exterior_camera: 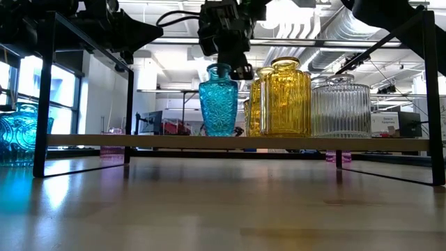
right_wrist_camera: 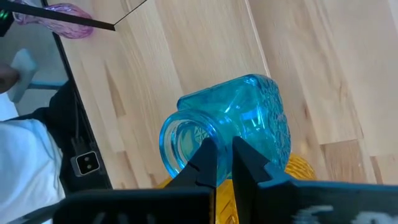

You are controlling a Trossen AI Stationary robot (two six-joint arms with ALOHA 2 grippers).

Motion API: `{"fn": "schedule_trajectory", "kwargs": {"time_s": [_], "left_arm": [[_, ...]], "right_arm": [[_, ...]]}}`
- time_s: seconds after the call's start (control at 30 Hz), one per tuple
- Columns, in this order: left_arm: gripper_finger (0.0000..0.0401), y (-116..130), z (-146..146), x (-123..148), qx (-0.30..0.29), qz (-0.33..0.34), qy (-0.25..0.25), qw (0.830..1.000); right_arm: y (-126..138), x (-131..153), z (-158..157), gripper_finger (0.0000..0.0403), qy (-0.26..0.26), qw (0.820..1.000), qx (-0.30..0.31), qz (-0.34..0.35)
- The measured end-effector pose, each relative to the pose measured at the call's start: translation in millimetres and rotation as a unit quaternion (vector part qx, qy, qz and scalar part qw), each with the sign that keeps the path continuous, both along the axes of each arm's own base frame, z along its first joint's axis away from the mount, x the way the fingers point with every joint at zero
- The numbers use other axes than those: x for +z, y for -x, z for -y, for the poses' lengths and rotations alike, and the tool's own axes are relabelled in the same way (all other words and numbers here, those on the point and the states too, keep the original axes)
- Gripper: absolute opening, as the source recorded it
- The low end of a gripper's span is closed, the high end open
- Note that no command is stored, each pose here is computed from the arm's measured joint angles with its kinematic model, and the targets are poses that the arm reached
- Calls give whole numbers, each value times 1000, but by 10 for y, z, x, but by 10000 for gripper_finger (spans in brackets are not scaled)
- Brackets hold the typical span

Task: Sort vases onto shelf
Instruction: Put the top blue vase on the shelf

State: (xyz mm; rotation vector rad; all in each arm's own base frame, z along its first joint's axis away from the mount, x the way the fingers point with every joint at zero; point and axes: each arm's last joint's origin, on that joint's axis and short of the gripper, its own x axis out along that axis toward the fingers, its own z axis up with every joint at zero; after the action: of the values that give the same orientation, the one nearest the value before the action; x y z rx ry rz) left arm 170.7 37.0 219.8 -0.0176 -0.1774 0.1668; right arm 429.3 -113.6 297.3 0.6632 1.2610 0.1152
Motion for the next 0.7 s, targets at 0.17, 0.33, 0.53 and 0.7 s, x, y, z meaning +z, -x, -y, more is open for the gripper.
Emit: {"fn": "schedule_trajectory", "kwargs": {"time_s": [0.17,0.33,0.53,0.7], "left_arm": [[0,0,0,-1,0,0,0,1000],[0,0,0,-1,0,0,0,1000],[0,0,0,-1,0,0,1,1000],[0,0,0,0,-1,1,3,1000]], "right_arm": [[-12,-2,-42,0,-3,1000,-3,-4],[-28,-2,-107,0,-4,1000,1,-6],[-38,-9,-121,0,25,1000,2,-9],[-36,-10,-113,0,26,1000,0,-10]]}}
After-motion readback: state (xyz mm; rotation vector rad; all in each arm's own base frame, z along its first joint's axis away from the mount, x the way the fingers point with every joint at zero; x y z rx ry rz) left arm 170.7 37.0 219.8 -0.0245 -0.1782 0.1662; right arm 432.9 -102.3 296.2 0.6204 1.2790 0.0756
